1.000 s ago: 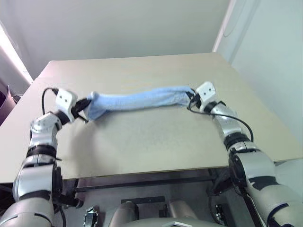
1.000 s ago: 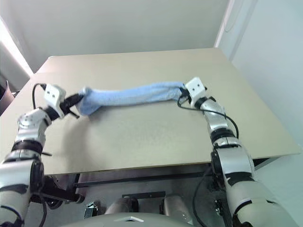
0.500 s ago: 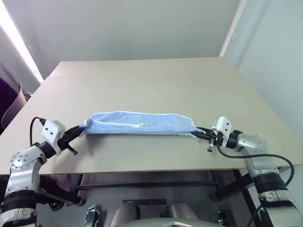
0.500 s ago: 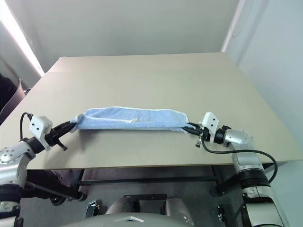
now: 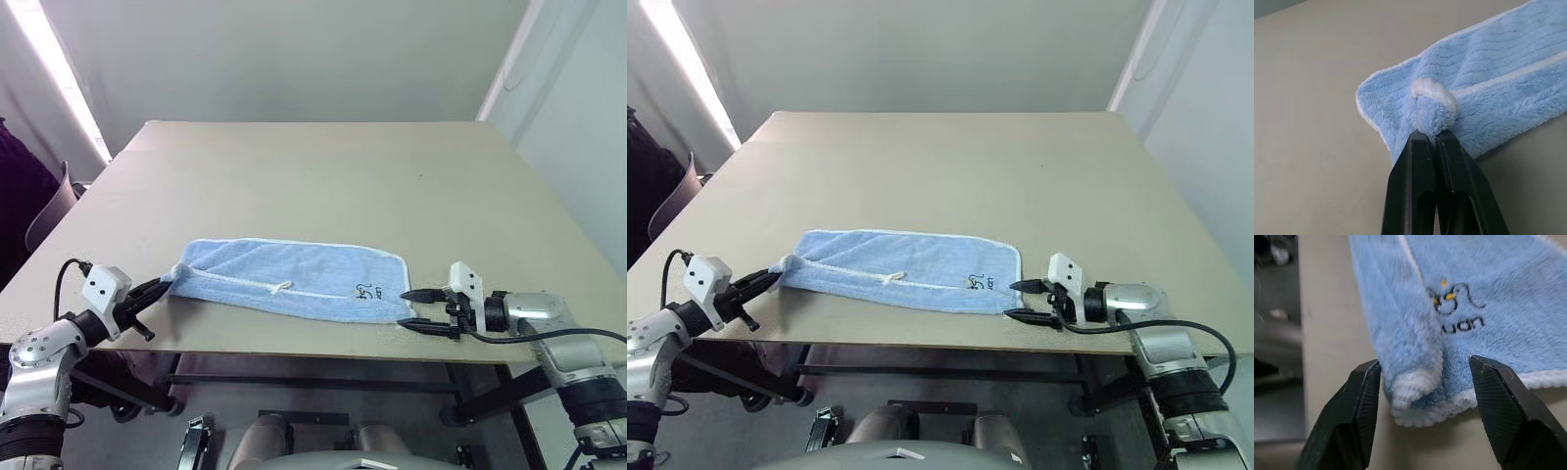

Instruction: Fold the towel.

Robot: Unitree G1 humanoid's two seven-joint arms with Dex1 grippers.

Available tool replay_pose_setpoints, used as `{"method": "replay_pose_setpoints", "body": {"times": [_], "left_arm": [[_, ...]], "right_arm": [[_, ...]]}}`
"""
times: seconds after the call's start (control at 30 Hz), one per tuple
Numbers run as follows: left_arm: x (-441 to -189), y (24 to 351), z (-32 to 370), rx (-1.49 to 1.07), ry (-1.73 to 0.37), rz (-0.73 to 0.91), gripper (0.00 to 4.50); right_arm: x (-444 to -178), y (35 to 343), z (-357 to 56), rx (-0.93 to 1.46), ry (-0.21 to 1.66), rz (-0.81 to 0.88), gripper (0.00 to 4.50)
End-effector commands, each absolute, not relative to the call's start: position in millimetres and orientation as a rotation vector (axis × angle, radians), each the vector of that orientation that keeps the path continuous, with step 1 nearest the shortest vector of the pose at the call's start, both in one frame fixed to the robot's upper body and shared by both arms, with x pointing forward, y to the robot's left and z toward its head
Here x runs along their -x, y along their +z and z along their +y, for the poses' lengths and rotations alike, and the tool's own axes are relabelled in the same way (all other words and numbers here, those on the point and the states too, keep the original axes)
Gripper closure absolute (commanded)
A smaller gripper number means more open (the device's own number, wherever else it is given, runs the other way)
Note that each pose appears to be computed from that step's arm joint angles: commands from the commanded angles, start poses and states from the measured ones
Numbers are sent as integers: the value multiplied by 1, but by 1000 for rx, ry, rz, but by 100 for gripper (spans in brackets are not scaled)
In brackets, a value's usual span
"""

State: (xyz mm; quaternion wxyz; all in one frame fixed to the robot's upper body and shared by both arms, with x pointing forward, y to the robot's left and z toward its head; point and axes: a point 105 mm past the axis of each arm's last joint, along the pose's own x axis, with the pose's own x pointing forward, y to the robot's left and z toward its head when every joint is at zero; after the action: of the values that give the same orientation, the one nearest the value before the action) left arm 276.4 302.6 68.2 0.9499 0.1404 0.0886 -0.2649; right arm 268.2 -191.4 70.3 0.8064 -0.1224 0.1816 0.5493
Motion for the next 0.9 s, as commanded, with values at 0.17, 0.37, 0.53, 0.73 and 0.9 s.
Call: {"method": "replay_pose_setpoints", "body": {"times": [0.17, 0.37, 0.53, 0.73, 0.9], "left_arm": [[-285, 81, 301, -308, -526, 128, 450], [-286, 76, 293, -296, -533, 123, 450], [-285, 76, 293, -303, -526, 118, 450], [-283, 74, 296, -310, -513, 124, 450], [-285, 73, 295, -310, -511, 124, 450]], "right_arm": [[-293, 98, -166, 185, 1150, 336, 173], [-301, 74, -150, 223, 1149, 389, 173], [-285, 67, -154, 279, 1207, 405, 173], [-277, 63, -163, 314, 1217, 456, 173], [-281, 57, -162, 273, 1196, 524, 173]]}}
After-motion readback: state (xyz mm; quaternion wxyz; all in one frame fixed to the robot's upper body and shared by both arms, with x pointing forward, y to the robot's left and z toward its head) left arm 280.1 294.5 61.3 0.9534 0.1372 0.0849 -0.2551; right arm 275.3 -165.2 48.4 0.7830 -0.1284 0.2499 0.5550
